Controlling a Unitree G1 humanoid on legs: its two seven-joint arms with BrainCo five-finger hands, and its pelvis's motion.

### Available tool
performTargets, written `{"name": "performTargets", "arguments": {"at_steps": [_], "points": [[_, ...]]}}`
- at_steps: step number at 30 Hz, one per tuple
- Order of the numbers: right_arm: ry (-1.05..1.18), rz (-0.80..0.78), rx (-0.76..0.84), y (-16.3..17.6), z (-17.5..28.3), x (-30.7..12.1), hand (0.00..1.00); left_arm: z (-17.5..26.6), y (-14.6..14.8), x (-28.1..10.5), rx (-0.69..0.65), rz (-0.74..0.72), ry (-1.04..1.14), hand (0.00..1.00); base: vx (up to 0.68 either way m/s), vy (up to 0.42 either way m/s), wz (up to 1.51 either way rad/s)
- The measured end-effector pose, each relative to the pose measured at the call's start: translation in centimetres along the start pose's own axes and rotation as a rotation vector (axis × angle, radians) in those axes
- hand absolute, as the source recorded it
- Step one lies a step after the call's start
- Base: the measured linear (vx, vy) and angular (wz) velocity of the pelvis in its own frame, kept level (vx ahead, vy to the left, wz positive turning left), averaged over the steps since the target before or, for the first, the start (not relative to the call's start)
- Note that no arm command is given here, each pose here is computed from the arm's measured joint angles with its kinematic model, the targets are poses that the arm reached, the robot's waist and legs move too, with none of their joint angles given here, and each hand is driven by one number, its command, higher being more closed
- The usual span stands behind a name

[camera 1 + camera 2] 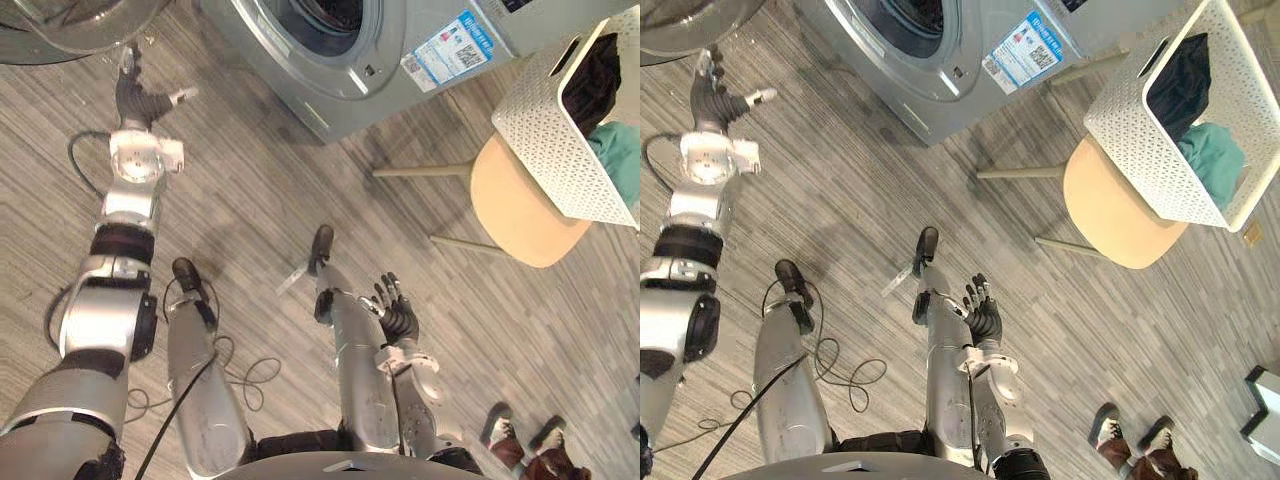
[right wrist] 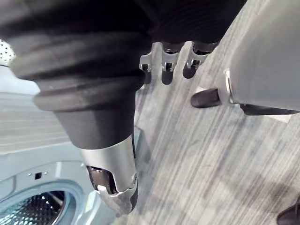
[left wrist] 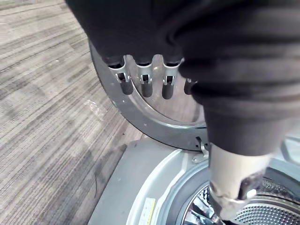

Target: Pick up the laundry basket with both hands and put the clothes into the washing machine.

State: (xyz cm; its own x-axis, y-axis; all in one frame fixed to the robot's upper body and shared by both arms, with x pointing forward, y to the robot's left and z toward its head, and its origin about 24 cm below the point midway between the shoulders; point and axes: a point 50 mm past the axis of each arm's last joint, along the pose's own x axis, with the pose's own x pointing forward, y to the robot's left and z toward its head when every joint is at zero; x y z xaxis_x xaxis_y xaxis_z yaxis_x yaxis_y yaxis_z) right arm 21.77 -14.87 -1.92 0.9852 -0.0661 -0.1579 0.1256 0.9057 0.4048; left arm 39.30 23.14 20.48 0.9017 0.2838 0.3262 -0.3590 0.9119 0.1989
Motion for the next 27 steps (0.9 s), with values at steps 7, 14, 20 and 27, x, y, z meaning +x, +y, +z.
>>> {"name": "performTargets", "arguments": {"at_steps": [7, 14, 20, 27], "points": [[-0.057, -0.131, -0.211, -2.7, 1.4, -1.1, 0.00, -6.5, -3.4, -10.3, -0.347, -0.055, 0.093, 0.00, 0.02, 0.018, -0.07], [0.110, -0.305, -0.270, -7.6, -1.3, -2.6, 0.00, -12.7, -4.8, -19.4, -0.494, -0.080, 0.387, 0.00, 0.03, 0.006, -0.04], [0.344, -0.378, -0.262, -10.0, -5.4, -5.5, 0.00, -18.1, -5.1, -25.6, -0.410, -0.140, 0.682, 0.00, 0.09, 0.013, 0.07], [0.448, -0.384, -0.253, -10.7, -7.0, -6.9, 0.00, -21.3, -3.7, -30.8, -0.290, -0.148, 0.911, 0.00, 0.12, 0.046, 0.05]]}}
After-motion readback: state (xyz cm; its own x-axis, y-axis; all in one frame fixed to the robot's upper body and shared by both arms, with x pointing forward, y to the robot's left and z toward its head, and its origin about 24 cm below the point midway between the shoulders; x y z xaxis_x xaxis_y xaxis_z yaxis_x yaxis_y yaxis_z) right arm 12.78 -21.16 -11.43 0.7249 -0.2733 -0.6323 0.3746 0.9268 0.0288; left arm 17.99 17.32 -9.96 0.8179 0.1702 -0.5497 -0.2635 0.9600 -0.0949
